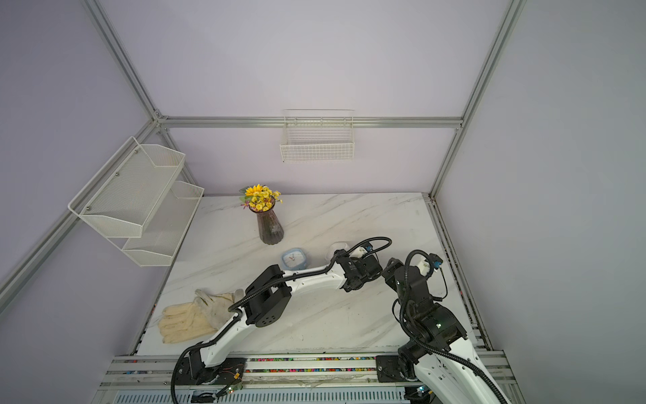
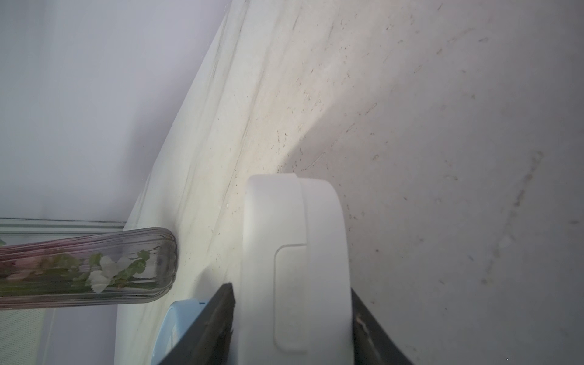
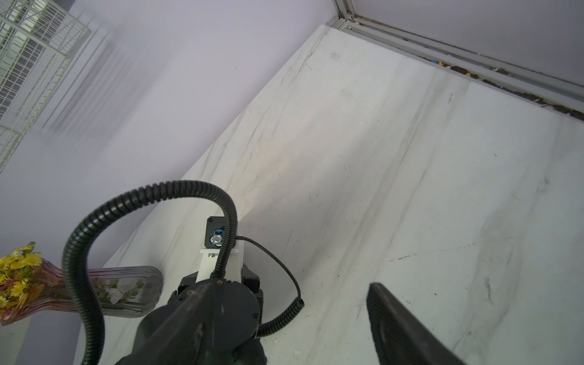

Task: Insert the battery into the alarm
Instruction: Adjust the alarm at the center of the board.

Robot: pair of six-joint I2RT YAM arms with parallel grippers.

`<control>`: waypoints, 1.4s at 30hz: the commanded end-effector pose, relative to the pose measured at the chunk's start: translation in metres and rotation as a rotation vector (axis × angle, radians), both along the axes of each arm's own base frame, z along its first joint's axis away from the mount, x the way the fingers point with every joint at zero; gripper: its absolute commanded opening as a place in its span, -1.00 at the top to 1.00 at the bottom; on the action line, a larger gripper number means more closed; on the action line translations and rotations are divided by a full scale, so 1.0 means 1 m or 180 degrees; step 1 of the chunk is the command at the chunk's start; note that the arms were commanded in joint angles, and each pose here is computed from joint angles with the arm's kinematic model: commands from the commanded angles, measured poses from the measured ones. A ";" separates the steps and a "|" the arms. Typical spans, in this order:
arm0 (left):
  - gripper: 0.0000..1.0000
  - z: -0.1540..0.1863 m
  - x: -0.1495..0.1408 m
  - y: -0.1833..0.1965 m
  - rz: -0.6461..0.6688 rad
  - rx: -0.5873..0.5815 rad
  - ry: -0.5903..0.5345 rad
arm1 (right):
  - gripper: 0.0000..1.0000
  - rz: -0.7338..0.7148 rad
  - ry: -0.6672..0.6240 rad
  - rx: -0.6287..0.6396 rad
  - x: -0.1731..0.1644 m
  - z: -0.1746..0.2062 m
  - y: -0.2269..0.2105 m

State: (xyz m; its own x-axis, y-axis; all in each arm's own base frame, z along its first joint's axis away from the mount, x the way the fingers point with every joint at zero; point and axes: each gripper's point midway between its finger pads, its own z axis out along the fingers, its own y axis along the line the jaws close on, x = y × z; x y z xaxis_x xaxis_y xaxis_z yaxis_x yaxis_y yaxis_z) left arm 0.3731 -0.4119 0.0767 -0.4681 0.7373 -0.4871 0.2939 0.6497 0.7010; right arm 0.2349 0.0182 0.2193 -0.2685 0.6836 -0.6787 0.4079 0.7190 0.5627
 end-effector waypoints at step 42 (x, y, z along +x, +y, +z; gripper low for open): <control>-0.82 0.096 -0.063 0.167 0.1004 -0.4337 0.0466 | -0.52 0.1798 -0.0236 0.0449 0.065 0.007 0.131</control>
